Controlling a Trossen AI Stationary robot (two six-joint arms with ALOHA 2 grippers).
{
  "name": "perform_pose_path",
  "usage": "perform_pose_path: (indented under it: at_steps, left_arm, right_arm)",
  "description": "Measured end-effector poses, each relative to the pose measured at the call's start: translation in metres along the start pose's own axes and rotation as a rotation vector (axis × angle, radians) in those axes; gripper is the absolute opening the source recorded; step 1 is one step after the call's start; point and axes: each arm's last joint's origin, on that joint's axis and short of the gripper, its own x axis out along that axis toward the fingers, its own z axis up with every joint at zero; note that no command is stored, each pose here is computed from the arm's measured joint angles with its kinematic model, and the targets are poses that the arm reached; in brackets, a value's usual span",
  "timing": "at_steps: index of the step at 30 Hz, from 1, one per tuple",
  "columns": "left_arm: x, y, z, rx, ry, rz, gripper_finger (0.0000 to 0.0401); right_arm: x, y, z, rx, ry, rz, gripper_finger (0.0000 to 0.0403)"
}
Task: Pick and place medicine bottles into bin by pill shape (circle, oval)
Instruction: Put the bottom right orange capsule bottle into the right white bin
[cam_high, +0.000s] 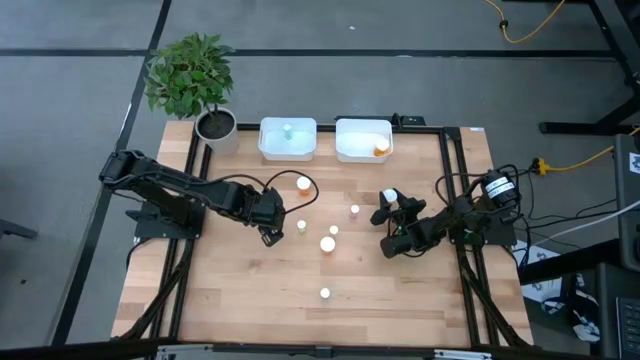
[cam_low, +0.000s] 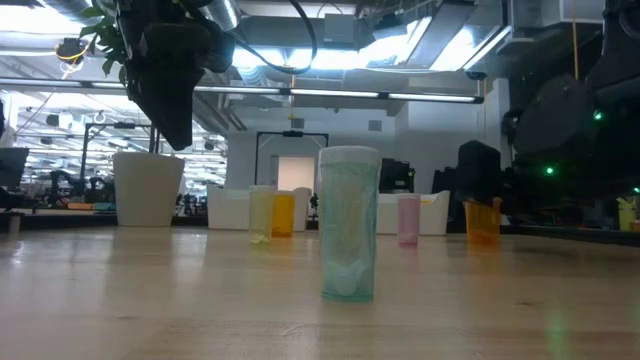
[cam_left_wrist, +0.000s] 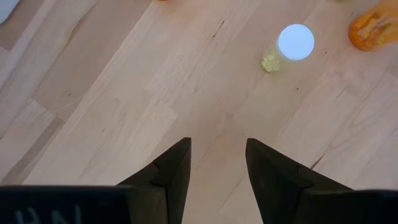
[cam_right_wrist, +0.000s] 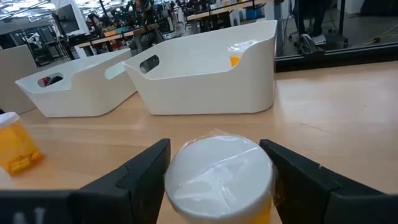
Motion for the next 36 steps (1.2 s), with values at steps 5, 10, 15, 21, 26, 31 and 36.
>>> perform_pose_path:
  at_steps: [5, 10, 15, 21, 26, 31, 36]
  left_arm:
    - [0.000, 0.000, 0.000, 0.000, 0.000, 0.000, 0.0147]
    - [0.000, 0.000, 0.000, 0.000, 0.000, -0.001, 0.0147]
    - [0.000, 0.000, 0.000, 0.001, 0.000, 0.000, 0.0147]
    - [0.000, 0.000, 0.000, 0.000, 0.000, -0.001, 0.0147]
    - [0.000, 0.000, 0.000, 0.001, 0.000, -0.001, 0.0147]
    - [0.000, 0.000, 0.000, 0.001, 0.000, 0.000, 0.0147]
    - [0.000, 0.000, 0.000, 0.001, 0.000, 0.000, 0.0147]
  right_arm:
    - [0.000, 0.000, 0.000, -0.002, -0.001, 0.000, 0.0247]
    - [0.000, 0.000, 0.000, -0.002, -0.001, 0.000, 0.0248]
    - [0.000, 0.000, 0.001, -0.003, -0.023, -0.003, 0.0248]
    - [0.001, -0.001, 0.001, 0.000, -0.029, -0.009, 0.0249]
    - [0.001, 0.000, 0.001, 0.010, -0.024, -0.008, 0.0275]
    - [0.001, 0.000, 0.002, 0.013, -0.063, -0.012, 0.0320]
    - [0.000, 0.003, 0.012, 0.048, -0.151, -0.019, 0.0335]
